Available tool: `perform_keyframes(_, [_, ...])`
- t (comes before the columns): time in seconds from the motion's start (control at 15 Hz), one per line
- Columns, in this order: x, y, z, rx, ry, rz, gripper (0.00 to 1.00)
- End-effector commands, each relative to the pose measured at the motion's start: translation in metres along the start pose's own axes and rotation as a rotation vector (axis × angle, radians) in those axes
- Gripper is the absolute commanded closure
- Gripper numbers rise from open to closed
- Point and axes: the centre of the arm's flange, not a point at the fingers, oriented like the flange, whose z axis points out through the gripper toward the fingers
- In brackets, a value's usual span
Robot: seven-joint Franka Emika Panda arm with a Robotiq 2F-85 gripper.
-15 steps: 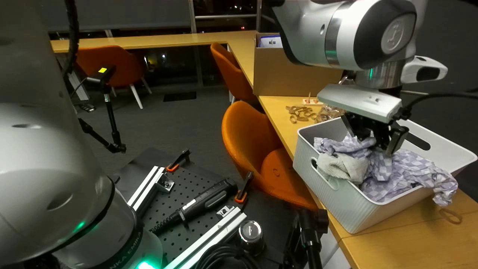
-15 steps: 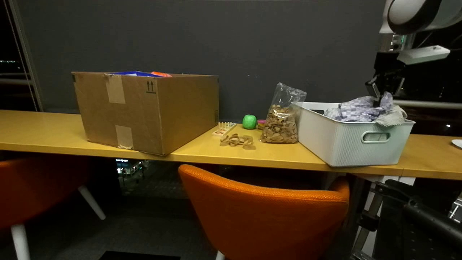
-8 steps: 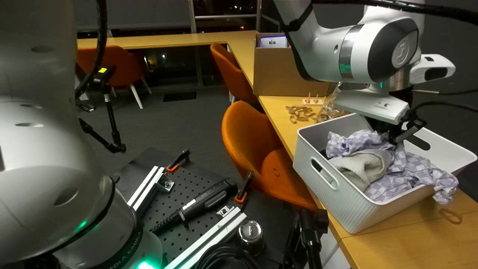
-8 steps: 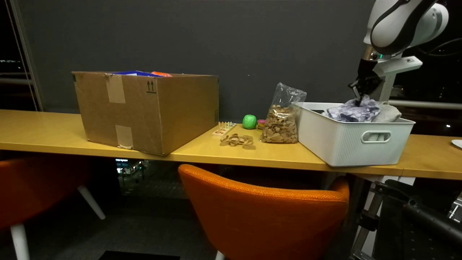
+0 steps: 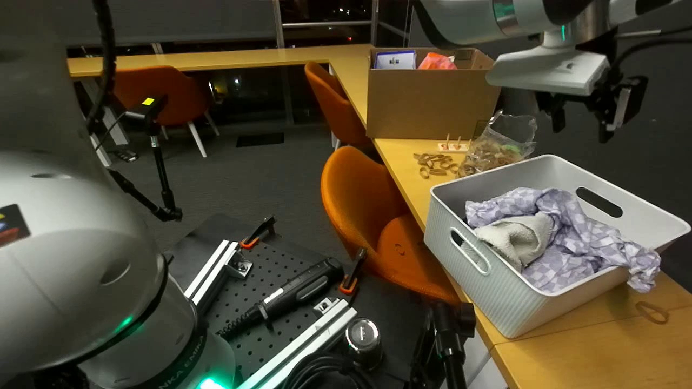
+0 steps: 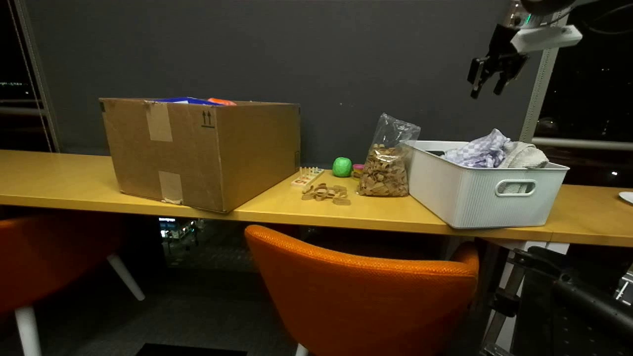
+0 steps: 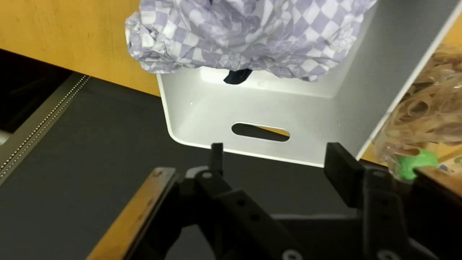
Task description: Shift the clothes to the storage bin
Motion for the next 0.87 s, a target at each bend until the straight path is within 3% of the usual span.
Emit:
perform_keyframes(0.0, [-0.035,-0.001,-0.087,0.062,-0.027,-0.033,0.0])
perform_keyframes(0.33, [-0.094,-0.04,-0.168,0.21,-0.128,-0.165,0.0])
perform_keyframes(0.53, [-0.134,-0.079,-0.212,0.25,-0.107,-0.246,0.0])
perform_keyframes(0.8, [-0.16,-0.129,-0.228,0.299,-0.077,-0.342,0.0])
